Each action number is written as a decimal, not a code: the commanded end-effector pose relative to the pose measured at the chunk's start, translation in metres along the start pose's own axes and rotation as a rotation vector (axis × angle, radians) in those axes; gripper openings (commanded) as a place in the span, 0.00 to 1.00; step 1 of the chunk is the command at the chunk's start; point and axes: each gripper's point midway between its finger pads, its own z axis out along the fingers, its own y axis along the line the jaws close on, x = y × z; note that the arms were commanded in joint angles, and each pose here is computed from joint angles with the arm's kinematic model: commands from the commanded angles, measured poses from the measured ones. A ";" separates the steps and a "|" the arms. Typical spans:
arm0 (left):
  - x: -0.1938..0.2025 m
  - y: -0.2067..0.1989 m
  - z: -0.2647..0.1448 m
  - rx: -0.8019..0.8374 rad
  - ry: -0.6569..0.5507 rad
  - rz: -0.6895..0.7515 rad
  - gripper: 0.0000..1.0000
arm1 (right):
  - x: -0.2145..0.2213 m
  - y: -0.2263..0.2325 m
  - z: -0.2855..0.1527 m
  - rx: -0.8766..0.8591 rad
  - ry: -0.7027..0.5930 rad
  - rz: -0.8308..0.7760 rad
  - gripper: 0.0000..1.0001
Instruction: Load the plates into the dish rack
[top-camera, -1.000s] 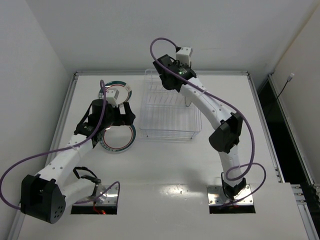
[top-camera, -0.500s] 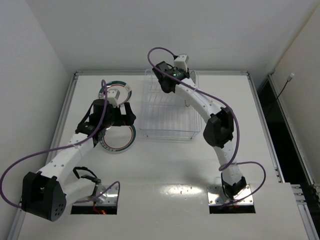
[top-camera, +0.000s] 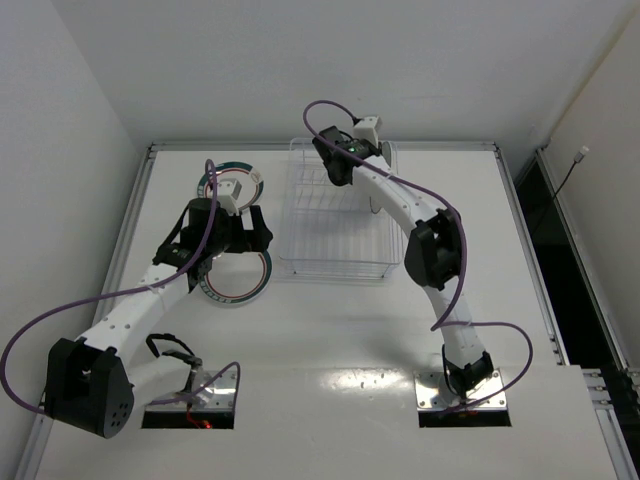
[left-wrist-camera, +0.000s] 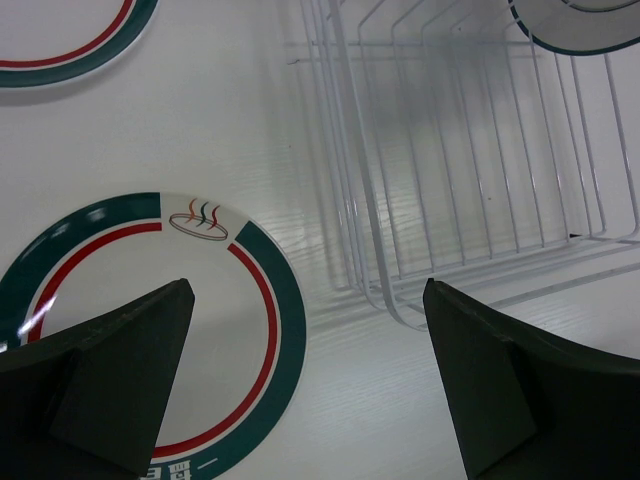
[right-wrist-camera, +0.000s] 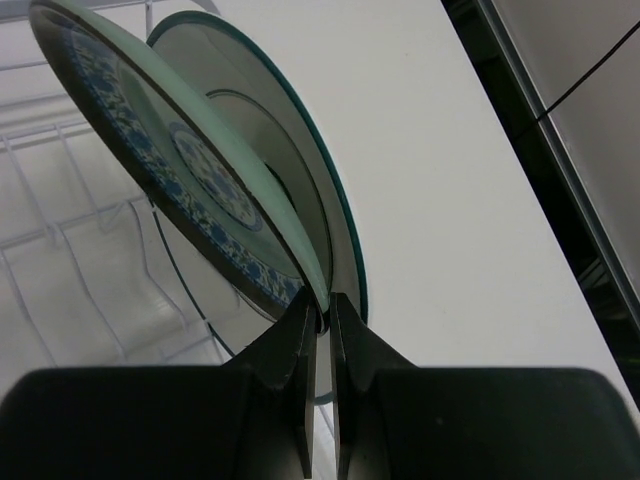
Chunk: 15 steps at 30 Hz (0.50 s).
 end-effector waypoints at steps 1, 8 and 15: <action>-0.020 -0.011 -0.002 0.031 -0.051 0.004 0.99 | -0.001 0.012 0.004 -0.020 -0.002 0.038 0.00; -0.020 -0.011 -0.002 0.031 -0.051 0.004 0.99 | 0.011 0.035 0.006 -0.094 0.045 0.041 0.00; -0.021 -0.009 -0.002 0.023 -0.054 0.003 0.99 | 0.038 0.049 0.012 -0.177 0.153 0.059 0.00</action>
